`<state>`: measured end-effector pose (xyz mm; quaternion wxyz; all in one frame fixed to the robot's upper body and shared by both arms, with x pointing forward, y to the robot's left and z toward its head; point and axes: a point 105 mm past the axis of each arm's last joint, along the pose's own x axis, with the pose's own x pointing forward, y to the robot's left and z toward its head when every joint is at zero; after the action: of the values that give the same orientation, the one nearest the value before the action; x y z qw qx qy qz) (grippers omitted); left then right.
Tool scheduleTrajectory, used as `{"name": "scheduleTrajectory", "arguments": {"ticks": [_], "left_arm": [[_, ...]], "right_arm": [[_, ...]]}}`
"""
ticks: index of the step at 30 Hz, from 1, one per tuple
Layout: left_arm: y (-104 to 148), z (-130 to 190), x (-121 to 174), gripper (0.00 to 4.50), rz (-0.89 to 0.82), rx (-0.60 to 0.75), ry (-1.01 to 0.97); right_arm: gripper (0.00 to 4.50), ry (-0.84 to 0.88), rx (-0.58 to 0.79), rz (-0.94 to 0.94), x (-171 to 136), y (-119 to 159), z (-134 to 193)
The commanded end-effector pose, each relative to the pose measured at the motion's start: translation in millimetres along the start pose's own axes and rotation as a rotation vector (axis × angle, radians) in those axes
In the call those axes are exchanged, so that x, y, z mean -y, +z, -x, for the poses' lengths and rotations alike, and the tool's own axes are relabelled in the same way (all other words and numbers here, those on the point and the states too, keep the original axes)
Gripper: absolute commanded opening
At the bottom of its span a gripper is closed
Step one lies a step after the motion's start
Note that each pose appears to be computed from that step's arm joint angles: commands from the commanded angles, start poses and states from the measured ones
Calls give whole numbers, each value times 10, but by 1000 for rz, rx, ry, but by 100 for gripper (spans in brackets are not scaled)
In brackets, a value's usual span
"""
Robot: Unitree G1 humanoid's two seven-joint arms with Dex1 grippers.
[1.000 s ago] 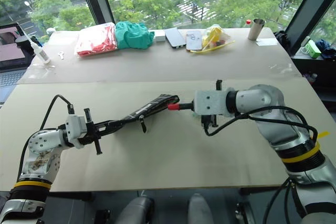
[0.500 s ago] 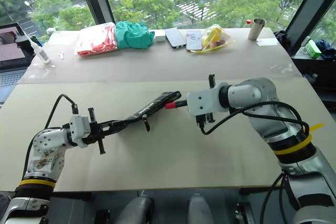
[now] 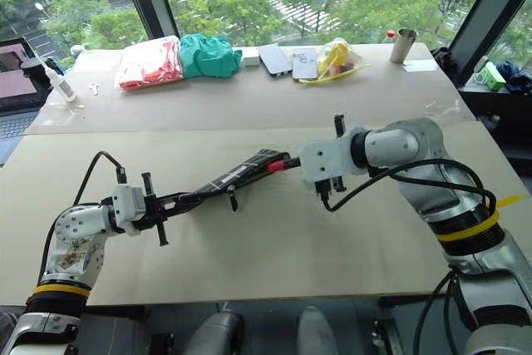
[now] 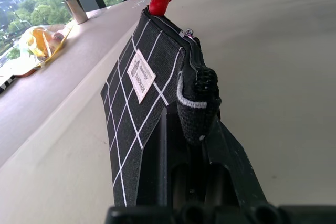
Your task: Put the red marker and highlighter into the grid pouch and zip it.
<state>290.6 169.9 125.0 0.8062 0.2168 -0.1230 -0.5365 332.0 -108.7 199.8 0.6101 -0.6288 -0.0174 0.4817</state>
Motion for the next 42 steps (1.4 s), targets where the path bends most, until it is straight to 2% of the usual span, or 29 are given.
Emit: {"name": "scheduleTrajectory", "arguments": {"ticks": [1,7,13,21,23,25,29,32,36,39,42], "left_arm": [[58,-13,-14,0,-33,17,-3],[55,-12,-25,0,-34,18,-1],[47,-43,-9,0,-32,21,-9],[52,-65,-19,0,-38,27,-18],[54,-66,-17,0,-38,28,-18],[53,-66,-15,0,-38,28,-19],[50,-63,-10,0,-37,27,-18],[49,-66,-6,0,-38,29,-19],[49,-68,-3,0,-37,30,-17],[44,-58,6,0,-36,28,-17],[40,-44,13,0,-35,24,-15]], "right_arm": [[51,-52,16,63,135,115,-21],[51,-71,26,62,199,150,-67],[51,-53,185,5,123,545,-423],[51,-15,215,96,76,720,-722],[151,-19,218,97,86,710,-728],[205,-11,232,64,94,681,-681],[342,-1,165,5,125,487,-587],[342,-3,175,-42,180,431,-421],[342,7,274,-229,253,395,-68],[342,89,270,-348,93,169,234],[342,80,277,-444,26,-20,404]]}}
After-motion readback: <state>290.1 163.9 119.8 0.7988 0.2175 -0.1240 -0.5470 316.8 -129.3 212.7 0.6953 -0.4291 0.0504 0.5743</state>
